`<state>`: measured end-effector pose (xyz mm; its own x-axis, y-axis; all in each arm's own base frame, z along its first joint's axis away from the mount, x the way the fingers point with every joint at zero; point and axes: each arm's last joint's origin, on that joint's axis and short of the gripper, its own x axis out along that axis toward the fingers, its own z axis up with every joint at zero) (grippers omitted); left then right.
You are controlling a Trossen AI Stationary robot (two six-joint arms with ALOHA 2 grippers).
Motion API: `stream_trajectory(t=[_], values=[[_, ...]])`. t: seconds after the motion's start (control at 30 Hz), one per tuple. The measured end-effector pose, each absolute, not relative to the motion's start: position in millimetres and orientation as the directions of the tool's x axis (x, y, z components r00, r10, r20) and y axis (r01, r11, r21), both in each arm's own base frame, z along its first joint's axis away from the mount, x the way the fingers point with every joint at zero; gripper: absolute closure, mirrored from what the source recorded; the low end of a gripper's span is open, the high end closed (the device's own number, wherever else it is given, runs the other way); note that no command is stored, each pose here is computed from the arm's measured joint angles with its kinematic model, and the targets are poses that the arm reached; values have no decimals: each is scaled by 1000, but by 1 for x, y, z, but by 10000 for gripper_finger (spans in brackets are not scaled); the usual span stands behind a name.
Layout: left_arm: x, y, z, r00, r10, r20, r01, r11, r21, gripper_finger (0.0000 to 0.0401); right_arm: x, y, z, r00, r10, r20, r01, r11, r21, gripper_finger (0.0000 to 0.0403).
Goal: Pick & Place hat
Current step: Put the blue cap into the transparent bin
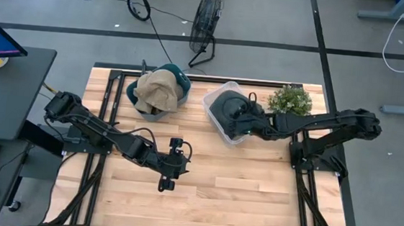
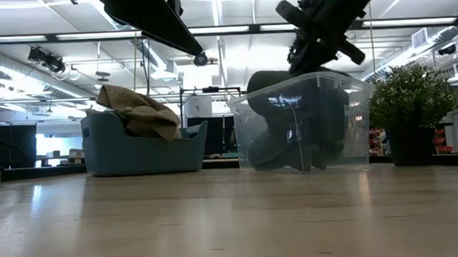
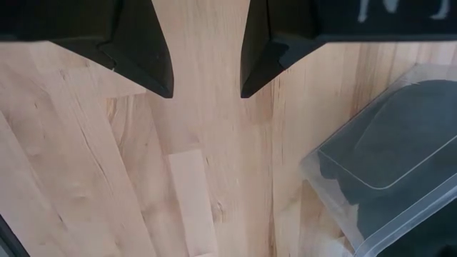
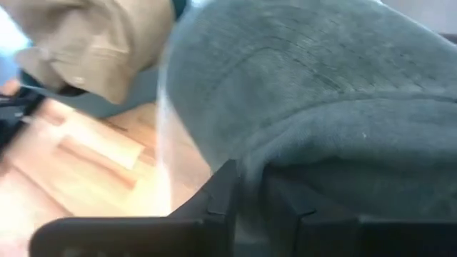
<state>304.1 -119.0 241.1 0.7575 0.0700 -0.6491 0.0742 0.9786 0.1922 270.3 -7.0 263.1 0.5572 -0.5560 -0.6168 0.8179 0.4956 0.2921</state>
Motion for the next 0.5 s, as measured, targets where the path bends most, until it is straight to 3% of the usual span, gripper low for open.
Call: stream_trajectory(t=[0.33,0.5], values=[[304,-119,241,757,70,-650,74,979,192,234,265,-6,286,634,-521,-572,740,625,250,282],[304,-119,241,757,70,-649,74,979,192,234,259,-3,308,717,-412,-563,620,747,242,270]])
